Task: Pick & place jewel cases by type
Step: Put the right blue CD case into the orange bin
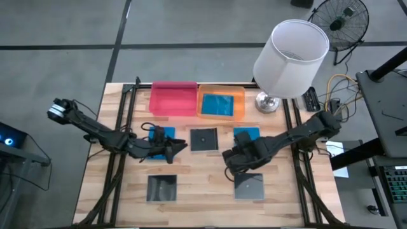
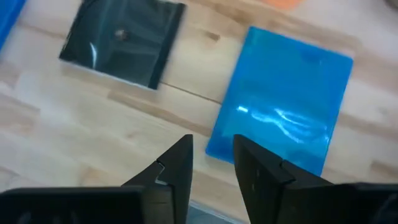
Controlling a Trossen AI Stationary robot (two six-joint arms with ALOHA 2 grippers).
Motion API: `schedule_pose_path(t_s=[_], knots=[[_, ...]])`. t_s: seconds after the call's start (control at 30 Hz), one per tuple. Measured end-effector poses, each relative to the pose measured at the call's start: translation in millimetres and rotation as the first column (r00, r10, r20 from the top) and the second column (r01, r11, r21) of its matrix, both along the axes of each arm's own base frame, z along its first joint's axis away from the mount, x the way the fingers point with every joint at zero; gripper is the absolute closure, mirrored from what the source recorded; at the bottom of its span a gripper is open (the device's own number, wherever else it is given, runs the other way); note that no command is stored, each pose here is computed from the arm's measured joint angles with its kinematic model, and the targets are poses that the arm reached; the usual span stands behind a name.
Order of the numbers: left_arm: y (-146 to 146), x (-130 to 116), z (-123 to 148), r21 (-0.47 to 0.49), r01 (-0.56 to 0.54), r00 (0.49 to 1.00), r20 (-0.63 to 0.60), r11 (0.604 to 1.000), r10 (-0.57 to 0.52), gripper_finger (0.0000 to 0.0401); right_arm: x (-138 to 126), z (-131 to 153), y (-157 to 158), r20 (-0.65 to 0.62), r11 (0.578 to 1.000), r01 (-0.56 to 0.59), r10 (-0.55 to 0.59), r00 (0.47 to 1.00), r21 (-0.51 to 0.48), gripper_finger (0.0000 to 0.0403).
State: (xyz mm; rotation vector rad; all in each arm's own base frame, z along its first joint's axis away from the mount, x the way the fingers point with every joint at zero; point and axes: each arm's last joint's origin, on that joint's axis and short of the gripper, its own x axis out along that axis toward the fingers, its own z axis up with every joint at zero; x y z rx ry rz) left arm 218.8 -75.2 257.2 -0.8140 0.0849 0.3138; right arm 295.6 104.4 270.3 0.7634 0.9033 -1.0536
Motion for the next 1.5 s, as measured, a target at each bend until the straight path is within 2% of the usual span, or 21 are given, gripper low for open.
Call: schedule_pose_path(t_s=[0.2,0.43,0.57,0.7,0.87,1.0,1.1,1.33,1.5], knots=[[1.9,17.3,1.7,-0.023,0.063,0.998,-0.026,0.998,-0.064,0.0275,-24.4,-2.3,-8.4,0.021,0.992,0.106,-0.107,0.994,0.069,0.0315],[7.1,45.7,10.7,0.088,0.075,0.996,-0.062,0.993,-0.069,0.0275,-49.1,5.1,-18.2,0.092,0.975,0.195,-0.205,0.974,0.109,0.0323],[10.9,67.0,15.2,0.080,0.152,0.986,-0.076,0.985,-0.146,0.0275,-61.0,5.7,-23.6,0.103,0.980,0.178,-0.187,0.977,0.088,0.0304],[12.6,91.4,18.6,0.070,0.215,0.974,-0.086,0.974,-0.208,0.0275,-72.1,2.5,-28.1,0.092,0.985,0.158,-0.165,0.982,0.076,0.0265],[15.8,126.4,19.2,0.070,0.187,0.979,-0.090,0.980,-0.180,0.0275,-90.8,-7.5,-34.0,0.074,0.981,0.161,-0.169,0.983,0.109,0.0213],[21.9,155.4,16.7,0.060,0.154,0.984,-0.095,0.986,-0.147,0.0275,-108.0,-15.0,-40.0,0.119,0.980,0.135,-0.153,0.981,0.147,0.0182],[28.8,175.1,15.4,0.013,0.105,0.991,-0.078,0.994,-0.104,0.0275,-120.2,-19.7,-45.0,0.165,0.981,0.104,-0.131,0.978,0.166,0.0165],[49.1,206.1,6.4,-0.099,0.004,0.993,-0.117,0.995,-0.016,0.0275,-143.9,-31.6,-55.5,0.215,0.981,0.097,-0.133,0.968,0.167,0.0152],[54.9,213.0,1.4,-0.151,-0.043,0.980,-0.201,0.988,0.012,0.0275,-152.8,-38.1,-58.9,0.232,0.978,0.099,-0.141,0.962,0.184,0.0157]])
